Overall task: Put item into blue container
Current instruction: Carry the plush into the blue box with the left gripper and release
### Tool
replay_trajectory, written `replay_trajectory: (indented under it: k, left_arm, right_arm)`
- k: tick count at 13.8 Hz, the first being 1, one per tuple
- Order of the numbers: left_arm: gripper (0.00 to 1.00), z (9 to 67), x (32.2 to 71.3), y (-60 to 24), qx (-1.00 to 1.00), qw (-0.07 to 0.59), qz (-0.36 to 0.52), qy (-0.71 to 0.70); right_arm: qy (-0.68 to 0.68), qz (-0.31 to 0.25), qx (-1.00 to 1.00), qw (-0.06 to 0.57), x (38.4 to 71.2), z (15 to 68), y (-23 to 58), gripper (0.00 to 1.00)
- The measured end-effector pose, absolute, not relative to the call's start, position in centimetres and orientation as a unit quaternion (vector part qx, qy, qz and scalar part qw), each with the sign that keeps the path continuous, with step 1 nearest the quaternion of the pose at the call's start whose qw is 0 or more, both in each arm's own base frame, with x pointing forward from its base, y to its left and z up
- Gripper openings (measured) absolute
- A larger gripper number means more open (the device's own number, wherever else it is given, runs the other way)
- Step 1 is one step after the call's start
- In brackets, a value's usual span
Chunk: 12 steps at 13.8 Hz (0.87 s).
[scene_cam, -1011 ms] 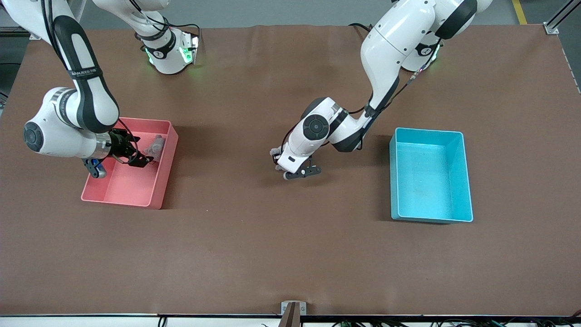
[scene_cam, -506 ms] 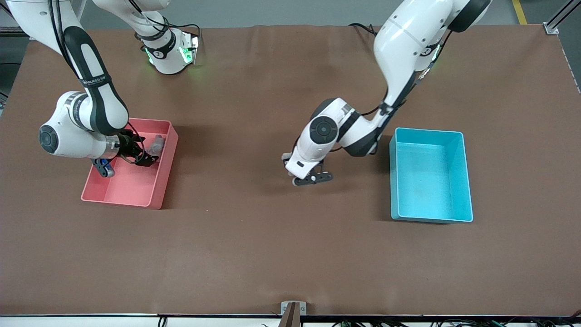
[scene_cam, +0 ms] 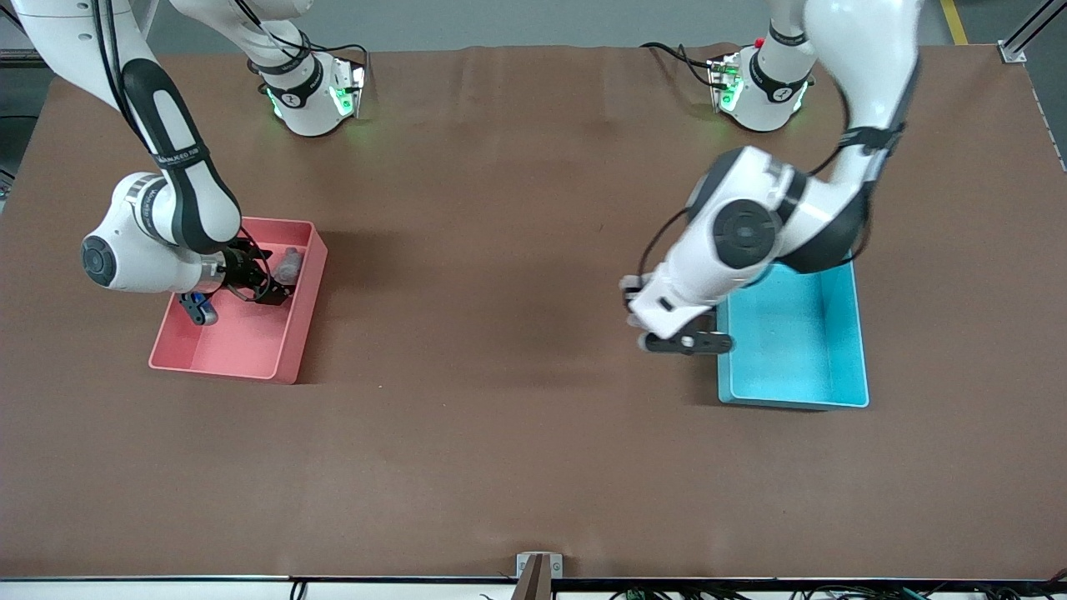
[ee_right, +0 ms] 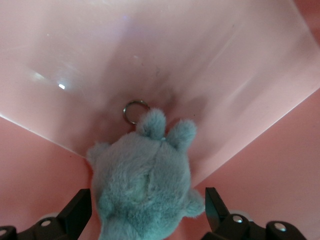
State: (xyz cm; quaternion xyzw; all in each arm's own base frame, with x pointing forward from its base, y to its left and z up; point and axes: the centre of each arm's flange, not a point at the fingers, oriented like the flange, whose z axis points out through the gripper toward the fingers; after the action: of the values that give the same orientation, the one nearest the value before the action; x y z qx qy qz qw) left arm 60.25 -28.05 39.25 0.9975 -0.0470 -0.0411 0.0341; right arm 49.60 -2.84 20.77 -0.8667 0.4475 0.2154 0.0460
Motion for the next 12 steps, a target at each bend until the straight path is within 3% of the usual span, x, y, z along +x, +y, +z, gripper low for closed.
replay_trajectory:
  k: [6,9,12]
  left_arm:
    - [0.27,35.6,62.4,-10.0,0.992,0.013,-0.056,-0.114]
    - [0.27,32.8,61.8,-6.6,0.99,-0.025,-0.051,-0.131]
    - [0.27,29.3,61.0,-5.4,0.988,-0.04,-0.052,-0.142]
  right_arm:
    - [0.452,0.23,-0.861,0.044,49.2,19.4,-2.7,1.0]
    - [0.444,0.233,-0.864,0.045,49.0,19.1,-2.7,0.98]
    - [0.435,0.24,-0.867,0.046,48.8,18.9,-2.6,0.86]
